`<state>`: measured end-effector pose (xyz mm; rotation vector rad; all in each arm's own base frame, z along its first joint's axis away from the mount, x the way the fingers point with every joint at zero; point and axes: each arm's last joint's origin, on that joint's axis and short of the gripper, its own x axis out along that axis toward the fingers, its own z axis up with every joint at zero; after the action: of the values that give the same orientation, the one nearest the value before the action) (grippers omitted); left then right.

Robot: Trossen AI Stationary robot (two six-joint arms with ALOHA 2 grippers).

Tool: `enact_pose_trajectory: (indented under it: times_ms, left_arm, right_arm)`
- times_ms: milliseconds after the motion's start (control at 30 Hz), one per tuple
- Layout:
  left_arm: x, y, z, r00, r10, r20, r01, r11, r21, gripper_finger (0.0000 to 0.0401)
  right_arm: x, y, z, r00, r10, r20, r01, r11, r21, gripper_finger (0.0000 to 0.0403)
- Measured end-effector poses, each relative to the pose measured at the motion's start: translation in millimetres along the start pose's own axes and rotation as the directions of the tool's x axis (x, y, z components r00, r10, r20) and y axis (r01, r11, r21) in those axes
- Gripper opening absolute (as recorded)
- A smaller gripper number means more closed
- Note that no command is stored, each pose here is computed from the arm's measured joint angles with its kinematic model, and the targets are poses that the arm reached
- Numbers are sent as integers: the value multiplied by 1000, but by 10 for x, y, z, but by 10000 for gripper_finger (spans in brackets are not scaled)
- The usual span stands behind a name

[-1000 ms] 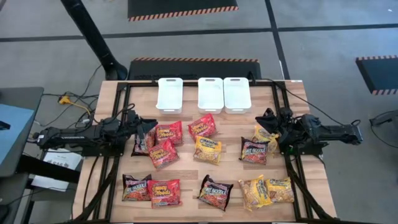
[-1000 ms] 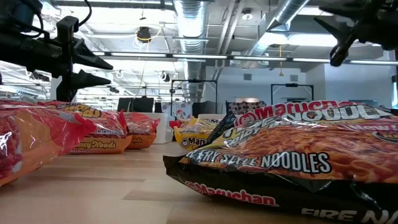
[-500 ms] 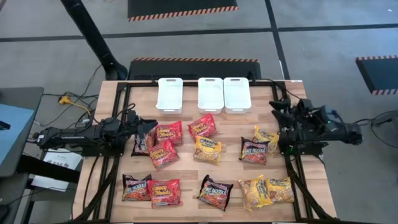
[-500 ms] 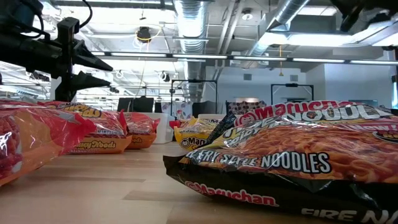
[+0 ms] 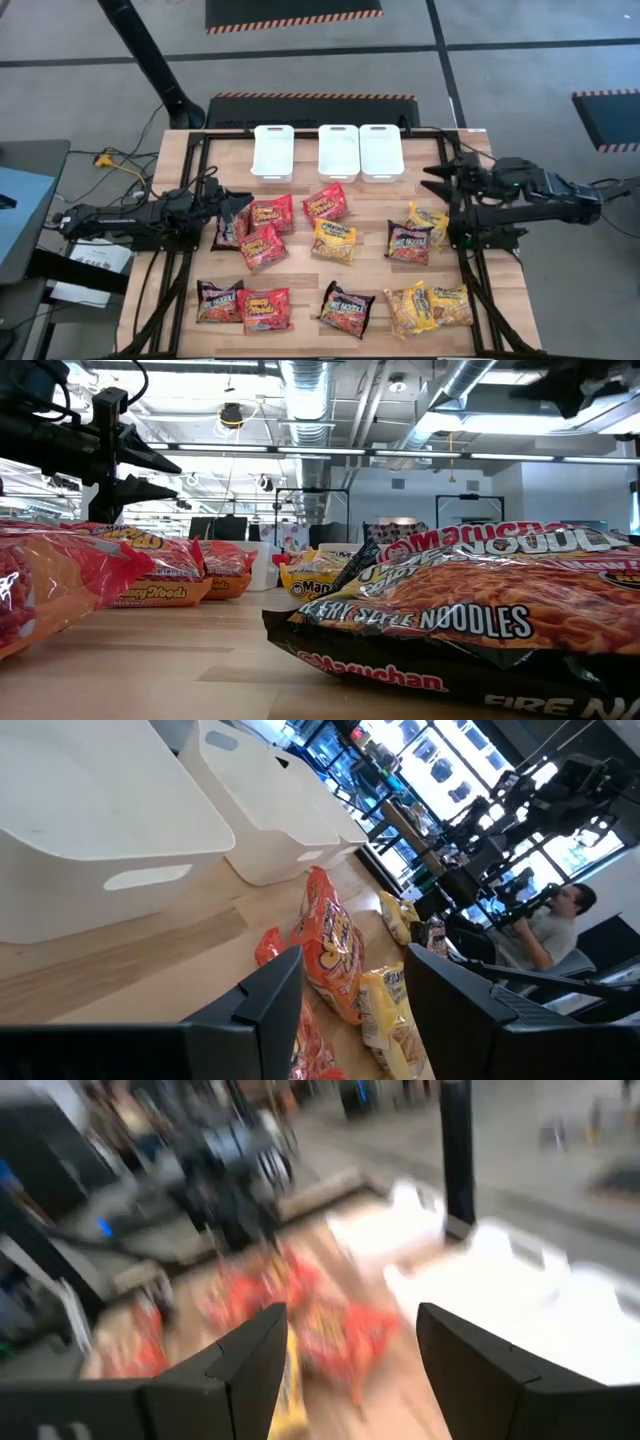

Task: Sort Maruchan noodles
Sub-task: Put the black noodle pack into the right white bin

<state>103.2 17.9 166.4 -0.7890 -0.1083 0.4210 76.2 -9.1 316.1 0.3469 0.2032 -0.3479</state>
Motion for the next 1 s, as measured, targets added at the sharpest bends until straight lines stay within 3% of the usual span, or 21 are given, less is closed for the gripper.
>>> enact_pose_trajectory:
  times_ms: [233,467,800,1000]
  left_arm:
    - [0,0,-1,1000,0,-1,0,1000,1,164]
    - [-1,25,-24,999,24,-25,-24,1000,8,164]
    - [-1,23,-31,999,11,-43,-11,1000,-1,164]
    - [-1,23,-31,999,11,-43,-11,1000,-1,164]
  right_arm:
    - [237,63,-111,962,-16,-274,36,997,68,250]
    - [459,110,-249,880,-20,-474,81,991,109,250]
    - [737,161,-425,745,-29,-667,138,984,111,250]
    - [926,177,-540,670,-80,-738,181,982,59,250]
